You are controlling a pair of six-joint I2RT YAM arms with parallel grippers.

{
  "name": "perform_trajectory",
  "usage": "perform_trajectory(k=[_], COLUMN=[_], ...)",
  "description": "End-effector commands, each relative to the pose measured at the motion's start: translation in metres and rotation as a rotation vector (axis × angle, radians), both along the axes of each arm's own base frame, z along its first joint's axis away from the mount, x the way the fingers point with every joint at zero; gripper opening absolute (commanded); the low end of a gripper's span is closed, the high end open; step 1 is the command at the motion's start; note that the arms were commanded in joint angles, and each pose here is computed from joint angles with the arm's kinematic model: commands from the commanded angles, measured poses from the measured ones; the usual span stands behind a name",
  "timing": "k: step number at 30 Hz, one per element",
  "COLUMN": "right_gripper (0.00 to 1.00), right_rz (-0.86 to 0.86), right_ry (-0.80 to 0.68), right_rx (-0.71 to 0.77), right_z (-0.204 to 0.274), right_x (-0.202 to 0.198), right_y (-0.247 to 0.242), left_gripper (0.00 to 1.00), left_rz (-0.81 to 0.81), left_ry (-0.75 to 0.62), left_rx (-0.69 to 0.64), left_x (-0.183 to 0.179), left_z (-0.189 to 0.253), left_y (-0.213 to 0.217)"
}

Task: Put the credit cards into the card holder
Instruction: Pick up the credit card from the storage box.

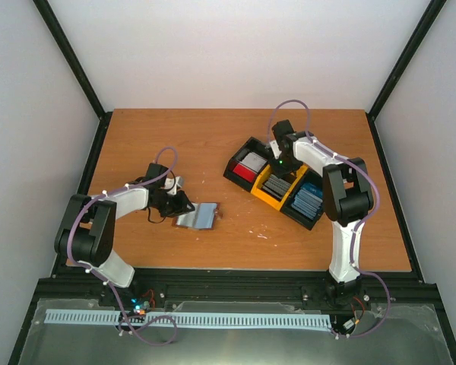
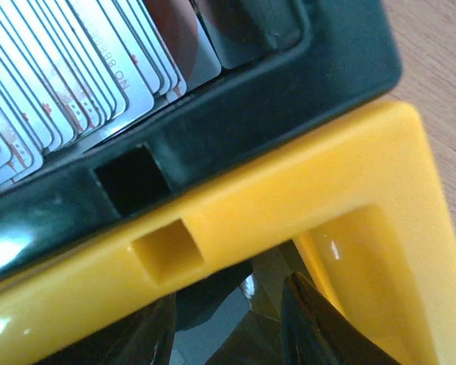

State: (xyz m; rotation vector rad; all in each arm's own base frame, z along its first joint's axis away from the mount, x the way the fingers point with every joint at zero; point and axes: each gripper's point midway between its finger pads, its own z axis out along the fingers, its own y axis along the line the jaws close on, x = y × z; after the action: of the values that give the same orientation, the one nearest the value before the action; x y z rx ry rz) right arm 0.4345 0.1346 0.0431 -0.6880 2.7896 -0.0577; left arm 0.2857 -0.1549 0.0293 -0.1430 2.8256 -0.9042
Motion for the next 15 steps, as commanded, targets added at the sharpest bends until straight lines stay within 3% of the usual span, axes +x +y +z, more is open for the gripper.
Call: perform_trajectory(k=[1,8,15], right_gripper=[0.40,0.50,0.51], right_rz=[0.009,0.013,-0.016], right_ry=[0.025,0.060,0.062], right_rx=[0.059,0.092,0.063], right_z=[0.0060,0.0018,-0.0035], right_x=[-0.0043,-0.0097,-0.0071], right_y=[0.0053,0.0088,-0.0003], left_gripper=[0.24,0.24,0.24], left_rz=[-0.021,-0.022,-0.025], left_ry=[-0.017,-0.017,-0.016], left_rx=[0.012,0.014,0.018], left_x=[0.0011,0.0011,0.0010], left_z=[-0.0013,-0.0020,-0.0028], left_y=[0.0003,0.0006,0.0009])
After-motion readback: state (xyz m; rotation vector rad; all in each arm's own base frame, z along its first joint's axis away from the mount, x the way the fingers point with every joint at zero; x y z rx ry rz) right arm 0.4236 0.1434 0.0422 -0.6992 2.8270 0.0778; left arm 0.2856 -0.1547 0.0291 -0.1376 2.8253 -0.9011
